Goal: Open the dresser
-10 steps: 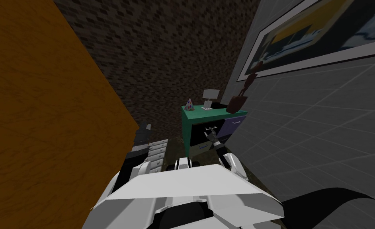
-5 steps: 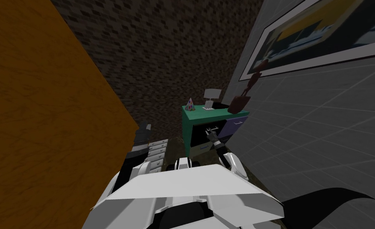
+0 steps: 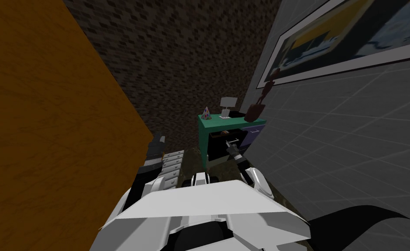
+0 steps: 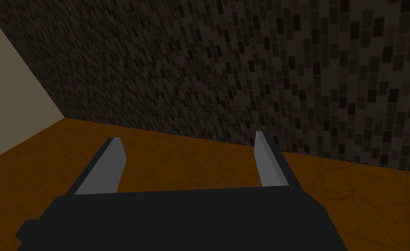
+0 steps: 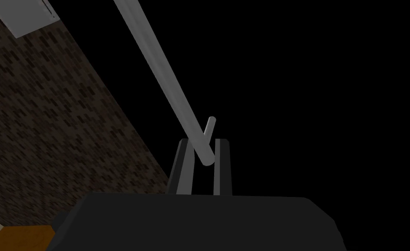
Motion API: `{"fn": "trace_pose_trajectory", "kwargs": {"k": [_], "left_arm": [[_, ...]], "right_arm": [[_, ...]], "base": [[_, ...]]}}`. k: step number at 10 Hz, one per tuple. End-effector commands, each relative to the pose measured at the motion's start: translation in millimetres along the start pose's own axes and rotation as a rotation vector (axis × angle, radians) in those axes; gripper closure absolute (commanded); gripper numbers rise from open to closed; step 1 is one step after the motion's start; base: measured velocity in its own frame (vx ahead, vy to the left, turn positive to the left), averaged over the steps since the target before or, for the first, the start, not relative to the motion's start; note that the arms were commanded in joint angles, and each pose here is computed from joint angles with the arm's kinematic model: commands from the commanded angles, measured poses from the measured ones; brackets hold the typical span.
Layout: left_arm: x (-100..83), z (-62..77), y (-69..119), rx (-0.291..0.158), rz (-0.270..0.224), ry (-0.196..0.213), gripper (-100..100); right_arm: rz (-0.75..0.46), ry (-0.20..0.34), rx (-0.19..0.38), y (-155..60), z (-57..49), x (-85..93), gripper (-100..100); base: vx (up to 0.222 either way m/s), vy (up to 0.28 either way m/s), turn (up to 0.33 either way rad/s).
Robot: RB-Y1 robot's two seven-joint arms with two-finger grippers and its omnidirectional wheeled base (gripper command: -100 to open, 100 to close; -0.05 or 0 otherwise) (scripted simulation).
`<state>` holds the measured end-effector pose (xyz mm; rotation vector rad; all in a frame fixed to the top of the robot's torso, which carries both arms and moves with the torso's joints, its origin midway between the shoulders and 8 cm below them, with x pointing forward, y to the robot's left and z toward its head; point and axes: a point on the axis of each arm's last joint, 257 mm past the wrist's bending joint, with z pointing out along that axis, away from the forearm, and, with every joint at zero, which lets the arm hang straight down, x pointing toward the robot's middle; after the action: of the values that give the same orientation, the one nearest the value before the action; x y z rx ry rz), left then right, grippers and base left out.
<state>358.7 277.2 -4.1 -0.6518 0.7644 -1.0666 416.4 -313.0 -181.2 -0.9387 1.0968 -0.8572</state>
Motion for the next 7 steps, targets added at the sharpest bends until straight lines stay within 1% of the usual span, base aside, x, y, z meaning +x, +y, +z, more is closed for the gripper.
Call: {"fn": "trace_pose_trajectory", "kwargs": {"k": [1, 5, 6, 7], "left_arm": [[0.0, -0.1, 0.1, 0.0, 0.0, 0.0, 0], [0.0, 0.0, 0.0, 0.0, 0.0, 0.0, 0], [0.0, 0.0, 0.0, 0.0, 0.0, 0.0, 0], [0.0, -0.1, 0.1, 0.0, 0.0, 0.0, 0]], "right_arm": [[0.002, -0.004, -0.003, -0.2, -2.0, -1.0, 100], [-0.001, -0.02, 0.004, -6.7, -3.6, -5.7, 100], [0.004, -0.013, -0.006, -0.2, -4.1, -4.3, 100], [0.006, -0.003, -0.013, -9.2, -4.8, 2.8, -100]], "base": [[-0.102, -0.014, -0.028], [-0.181, -0.03, -0.035], [-0.088, -0.004, -0.014], [-0.029, 0.016, 0.031]]}}
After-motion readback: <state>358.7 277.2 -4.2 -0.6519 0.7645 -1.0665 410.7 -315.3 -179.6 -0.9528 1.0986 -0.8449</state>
